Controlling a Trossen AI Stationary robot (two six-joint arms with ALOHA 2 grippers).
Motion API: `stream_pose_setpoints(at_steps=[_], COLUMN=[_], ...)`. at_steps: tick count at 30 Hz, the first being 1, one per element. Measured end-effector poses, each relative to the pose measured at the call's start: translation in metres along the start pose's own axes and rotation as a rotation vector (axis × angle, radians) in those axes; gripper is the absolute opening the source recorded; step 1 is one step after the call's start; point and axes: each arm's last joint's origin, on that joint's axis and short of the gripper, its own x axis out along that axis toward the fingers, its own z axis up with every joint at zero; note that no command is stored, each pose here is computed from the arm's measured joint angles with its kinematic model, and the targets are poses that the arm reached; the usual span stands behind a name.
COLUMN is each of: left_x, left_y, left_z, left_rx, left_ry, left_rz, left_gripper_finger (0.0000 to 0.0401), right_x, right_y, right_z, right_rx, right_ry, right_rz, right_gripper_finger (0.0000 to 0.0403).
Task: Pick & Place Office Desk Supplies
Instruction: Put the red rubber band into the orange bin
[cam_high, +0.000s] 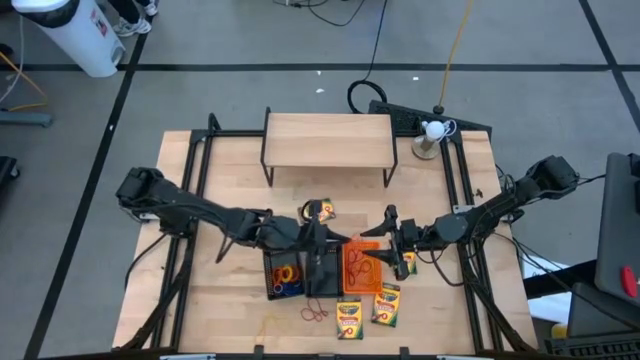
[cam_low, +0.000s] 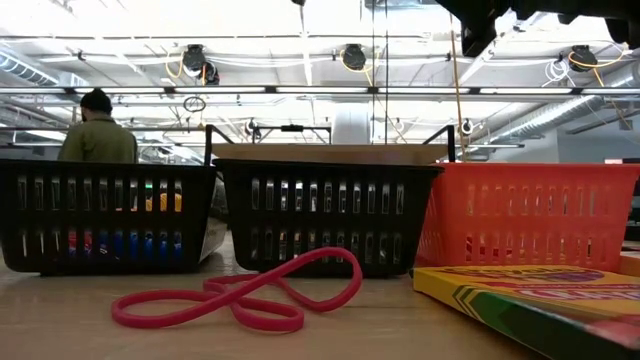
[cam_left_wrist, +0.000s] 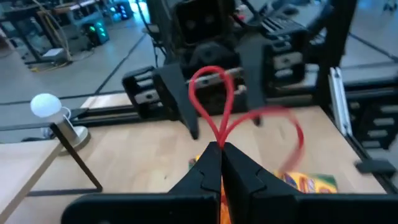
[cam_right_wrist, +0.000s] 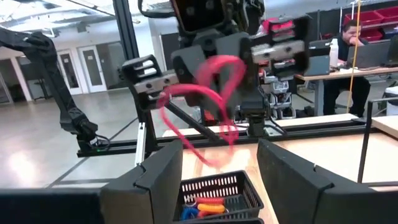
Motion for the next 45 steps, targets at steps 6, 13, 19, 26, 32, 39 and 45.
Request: stream_pose_setpoints(at_steps=[6,13,19,26,32,39,45], left_x=[0.012,0.015,0.019,0.021,0.021,0.021,0.021], left_y=[0.003,0.004,0.002,0.005,0.007,0.007,0.007], left_z=[-0.002,-0.003,-0.007,-0.007,-0.006,-0.006,-0.009], left_rx=[-0.032,-0.067,-0.094,-0.109,-0.097,-0.083,-0.063], left_ry=[-0.063,-0.080,-0.076,-0.084,-0.098,-0.091,-0.070], left_rz=[0.019,0.021,0.034,0.071,0.088,0.088,0.088], left_gripper_finger=[0.0000,0.0000,0.0000,0.0000,0.0000,0.0000,0.0004], right_x=[0.000,0.000,0.000,0.000,0.000,0.000,0.000], right_y=[0.000,-0.001,0.000,0.001,0.001,0.001,0.001], right_z=[-0.004,-0.005,-0.003,-0.002,-0.002,-0.002,-0.001], right_rx=[-0.017,-0.050,-0.068,-0.075,-0.061,-0.057,-0.078], right_ry=[0.042,0.046,0.031,0.025,0.021,0.020,0.013], right_rz=[-0.004,-0.003,-0.001,0.026,0.026,0.025,0.025], right_gripper_finger=[0.0197,0.0197,0.0197,0.0196,0.0188,0.0101,0.0009])
